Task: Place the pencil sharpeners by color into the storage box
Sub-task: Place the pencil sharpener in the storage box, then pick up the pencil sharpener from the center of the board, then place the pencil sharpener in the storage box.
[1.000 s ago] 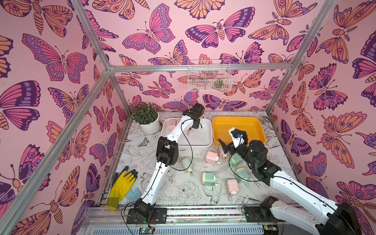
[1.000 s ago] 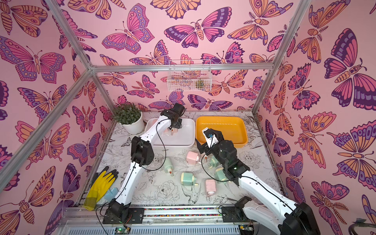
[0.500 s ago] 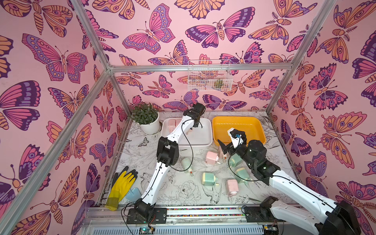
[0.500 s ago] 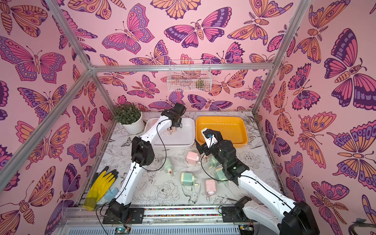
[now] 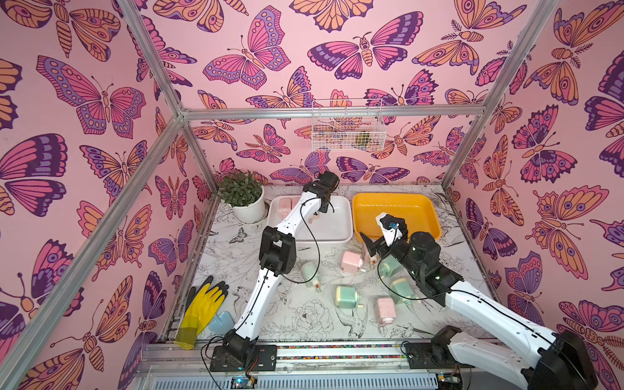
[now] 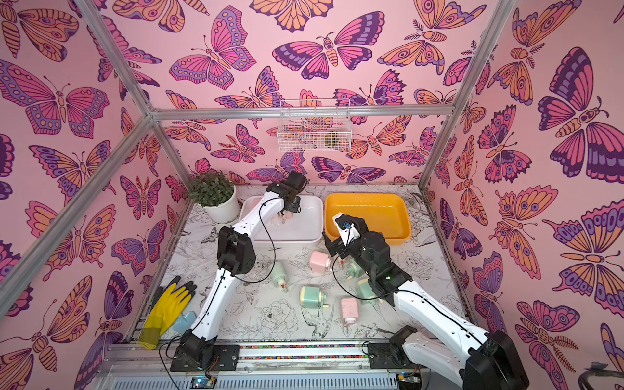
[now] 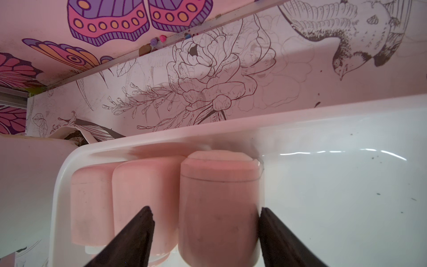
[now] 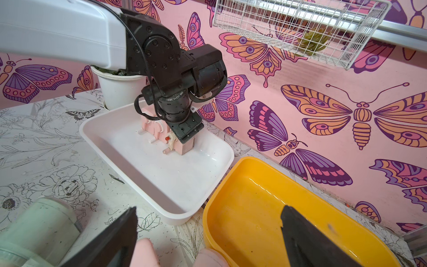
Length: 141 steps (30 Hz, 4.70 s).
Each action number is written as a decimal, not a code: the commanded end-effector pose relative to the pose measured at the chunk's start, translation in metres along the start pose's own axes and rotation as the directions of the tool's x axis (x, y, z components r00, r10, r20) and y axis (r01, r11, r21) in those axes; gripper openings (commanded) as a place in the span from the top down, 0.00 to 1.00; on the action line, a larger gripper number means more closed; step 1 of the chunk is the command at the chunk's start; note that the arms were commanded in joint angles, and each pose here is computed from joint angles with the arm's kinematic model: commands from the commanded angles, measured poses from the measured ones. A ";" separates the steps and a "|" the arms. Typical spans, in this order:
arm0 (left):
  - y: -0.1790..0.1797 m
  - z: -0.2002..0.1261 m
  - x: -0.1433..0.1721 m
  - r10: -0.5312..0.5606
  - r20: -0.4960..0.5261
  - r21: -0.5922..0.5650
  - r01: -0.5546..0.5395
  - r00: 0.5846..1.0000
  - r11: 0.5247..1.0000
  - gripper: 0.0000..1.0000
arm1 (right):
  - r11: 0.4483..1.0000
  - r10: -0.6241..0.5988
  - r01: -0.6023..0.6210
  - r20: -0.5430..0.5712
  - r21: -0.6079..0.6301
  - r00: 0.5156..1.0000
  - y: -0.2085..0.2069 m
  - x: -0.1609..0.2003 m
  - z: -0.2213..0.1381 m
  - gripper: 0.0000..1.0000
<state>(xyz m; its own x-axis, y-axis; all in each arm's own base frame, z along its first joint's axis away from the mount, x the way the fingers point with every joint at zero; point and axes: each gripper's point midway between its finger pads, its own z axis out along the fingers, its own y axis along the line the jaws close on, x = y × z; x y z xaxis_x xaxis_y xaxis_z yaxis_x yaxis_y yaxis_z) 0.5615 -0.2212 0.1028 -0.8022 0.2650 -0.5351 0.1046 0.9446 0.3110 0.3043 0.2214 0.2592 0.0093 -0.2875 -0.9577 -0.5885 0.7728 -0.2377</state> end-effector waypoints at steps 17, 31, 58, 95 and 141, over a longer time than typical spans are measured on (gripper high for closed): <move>-0.006 -0.137 0.028 -0.085 -0.003 0.253 0.083 0.996 0.964 0.00 | 0.895 -0.128 -0.071 -0.406 -0.440 0.905 0.078 0.083 -0.010 0.00; 0.040 -0.172 0.084 -0.246 0.196 0.292 0.183 0.949 0.939 0.00 | 0.811 -0.314 -0.109 -0.585 -0.574 0.748 0.095 0.132 0.022 0.07; 0.092 -0.155 0.135 -0.456 0.233 0.240 0.403 0.859 0.883 0.00 | 0.719 -0.458 -0.182 -0.654 -0.670 0.602 0.108 0.160 0.041 0.31; 0.083 -0.145 0.132 -0.482 0.205 0.286 0.419 0.852 0.862 0.00 | 0.672 -0.370 -0.055 -0.399 -0.738 0.839 0.113 0.053 0.003 1.00; 0.164 -0.061 0.120 -0.537 0.082 0.184 0.517 0.839 0.836 0.00 | 0.864 0.490 -0.377 -0.393 0.333 0.778 0.012 0.027 0.220 1.00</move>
<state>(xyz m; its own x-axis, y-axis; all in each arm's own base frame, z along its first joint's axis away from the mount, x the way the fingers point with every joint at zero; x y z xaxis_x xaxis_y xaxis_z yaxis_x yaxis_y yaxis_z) 0.4432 -0.0437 0.1460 -0.6521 -0.2548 -0.7140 -0.2325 0.9636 -0.1316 0.4709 0.3429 0.1958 -0.5884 -0.1124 -0.8007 -0.2954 0.9517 0.0835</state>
